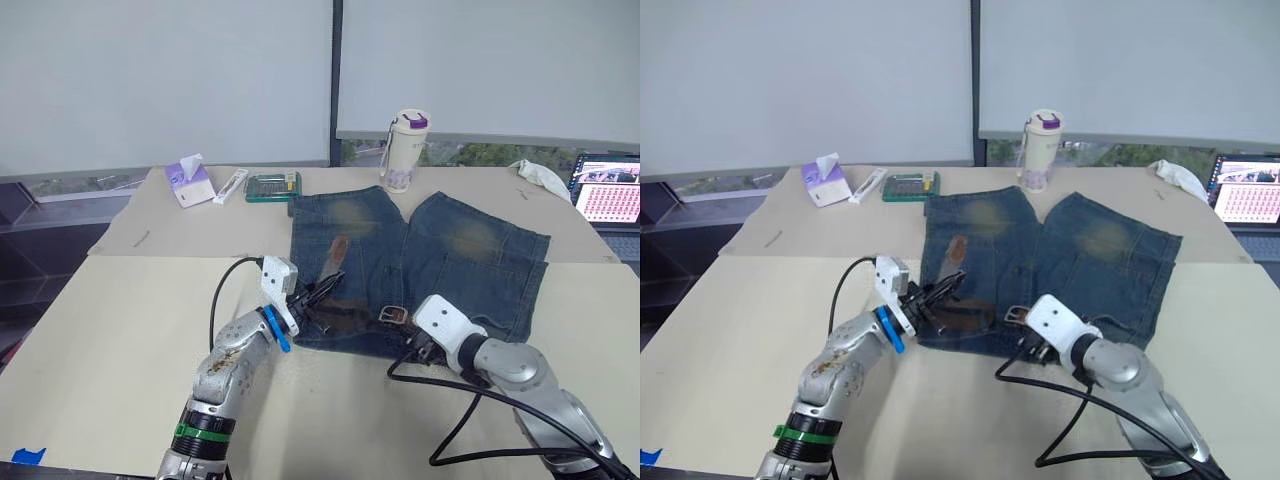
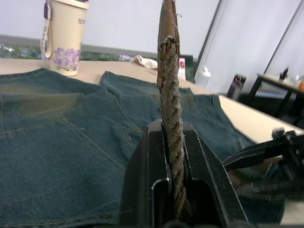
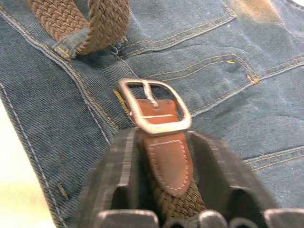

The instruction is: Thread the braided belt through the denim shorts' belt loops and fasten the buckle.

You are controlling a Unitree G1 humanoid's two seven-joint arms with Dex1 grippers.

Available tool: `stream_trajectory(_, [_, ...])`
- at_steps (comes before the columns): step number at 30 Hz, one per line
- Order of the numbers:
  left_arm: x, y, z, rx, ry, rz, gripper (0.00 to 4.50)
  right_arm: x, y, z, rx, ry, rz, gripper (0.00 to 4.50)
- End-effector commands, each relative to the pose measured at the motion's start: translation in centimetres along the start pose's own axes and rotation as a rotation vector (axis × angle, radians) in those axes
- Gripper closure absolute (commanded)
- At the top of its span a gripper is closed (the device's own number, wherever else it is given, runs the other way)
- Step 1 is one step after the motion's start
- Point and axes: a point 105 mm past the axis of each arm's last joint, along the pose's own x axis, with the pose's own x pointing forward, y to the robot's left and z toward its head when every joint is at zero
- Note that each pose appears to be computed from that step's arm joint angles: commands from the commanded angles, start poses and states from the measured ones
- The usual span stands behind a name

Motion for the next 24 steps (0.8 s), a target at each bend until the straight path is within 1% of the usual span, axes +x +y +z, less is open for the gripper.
stream_trajectory(1, [0.1,-0.7,0.5,0.097,-0.012,-0.042,4.5,-0.2,-0.6,0.3,-0.041,0.001,-0.027,4.21])
stream_trajectory(2, [0.1,-0.6,0.4,0.105,-0.012,-0.037,4.5,-0.1,-0.7,0.3,-0.046,0.005,-0.028,4.47])
stream_trajectory(8, [0.0,-0.2,0.1,0.146,-0.002,-0.034,4.5,-0.1,-0.5,0.0,-0.054,0.019,-0.021,4.47])
stream_trajectory(11, [0.0,-0.1,0.0,0.154,-0.001,-0.032,4.5,-0.2,-0.9,0.2,-0.081,0.017,-0.039,4.47])
stream_trajectory(12, [-0.1,-0.1,0.0,0.154,-0.001,-0.031,4.5,-0.2,-0.9,0.2,-0.075,0.022,-0.037,3.85])
stream_trajectory(14, [-0.1,-0.1,0.0,0.155,-0.001,-0.031,4.5,-0.3,-0.8,0.0,-0.065,0.031,-0.028,3.17])
stream_trajectory(18, [0.0,-0.2,-0.1,0.154,-0.001,-0.032,4.5,-0.2,-1.6,-1.0,-0.054,0.08,-0.087,1.83])
stream_trajectory(24, [-0.1,-0.3,-0.1,0.155,0.001,-0.034,4.5,-0.2,-1.4,-1.5,-0.029,0.101,-0.087,1.83])
